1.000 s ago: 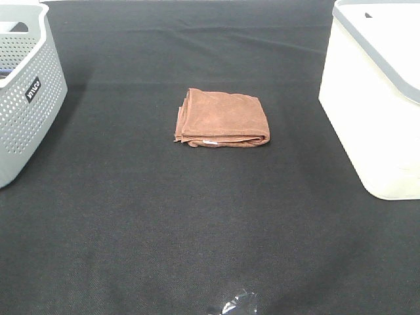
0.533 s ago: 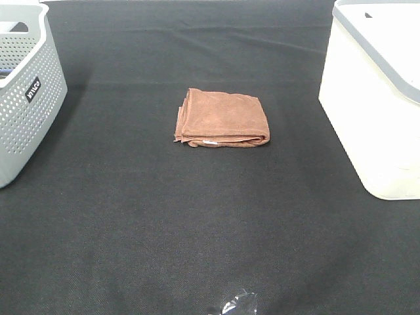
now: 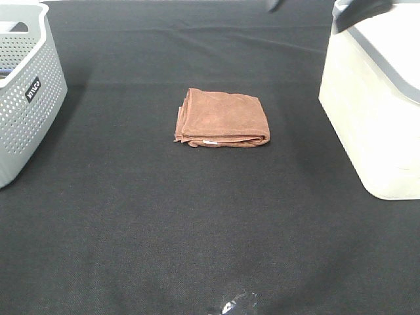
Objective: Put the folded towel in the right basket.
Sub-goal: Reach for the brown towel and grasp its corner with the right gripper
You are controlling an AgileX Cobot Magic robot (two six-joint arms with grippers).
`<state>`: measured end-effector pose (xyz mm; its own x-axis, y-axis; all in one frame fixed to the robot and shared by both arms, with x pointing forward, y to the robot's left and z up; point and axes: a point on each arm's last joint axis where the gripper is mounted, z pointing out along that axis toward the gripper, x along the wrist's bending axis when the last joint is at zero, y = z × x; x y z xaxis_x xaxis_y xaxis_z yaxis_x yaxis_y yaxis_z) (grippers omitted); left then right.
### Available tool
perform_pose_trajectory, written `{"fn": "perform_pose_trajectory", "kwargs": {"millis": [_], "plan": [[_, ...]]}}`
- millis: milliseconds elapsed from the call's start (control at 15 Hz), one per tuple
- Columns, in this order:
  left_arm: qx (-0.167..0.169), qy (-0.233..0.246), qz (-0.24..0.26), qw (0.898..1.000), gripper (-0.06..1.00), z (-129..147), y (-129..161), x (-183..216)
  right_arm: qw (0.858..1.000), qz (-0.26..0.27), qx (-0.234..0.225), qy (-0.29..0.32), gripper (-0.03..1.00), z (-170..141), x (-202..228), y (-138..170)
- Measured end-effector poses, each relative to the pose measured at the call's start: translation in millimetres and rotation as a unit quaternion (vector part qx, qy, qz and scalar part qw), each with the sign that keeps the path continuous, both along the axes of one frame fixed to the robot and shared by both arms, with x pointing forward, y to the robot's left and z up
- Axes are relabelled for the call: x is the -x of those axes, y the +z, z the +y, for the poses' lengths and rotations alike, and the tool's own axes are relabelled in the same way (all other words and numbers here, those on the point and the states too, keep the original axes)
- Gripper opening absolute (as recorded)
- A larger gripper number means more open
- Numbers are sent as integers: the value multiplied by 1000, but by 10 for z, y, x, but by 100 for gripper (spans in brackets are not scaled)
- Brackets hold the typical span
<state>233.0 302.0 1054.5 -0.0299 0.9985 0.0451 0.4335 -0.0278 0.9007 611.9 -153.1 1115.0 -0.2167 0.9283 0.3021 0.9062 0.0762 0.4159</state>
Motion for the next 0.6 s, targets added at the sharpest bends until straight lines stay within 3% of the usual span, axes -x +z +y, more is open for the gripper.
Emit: {"fn": "perform_pose_trajectory", "kwargs": {"millis": [333, 600], "plan": [[0, 0, 0, 1000, 99, 0, 0, 0, 999, 54, 9, 2, 97, 250, -444, -614], [0, 0, 0, 1000, 99, 0, 0, 0, 997, 73, 3, -4, 97, 319, -595, -937]]}}
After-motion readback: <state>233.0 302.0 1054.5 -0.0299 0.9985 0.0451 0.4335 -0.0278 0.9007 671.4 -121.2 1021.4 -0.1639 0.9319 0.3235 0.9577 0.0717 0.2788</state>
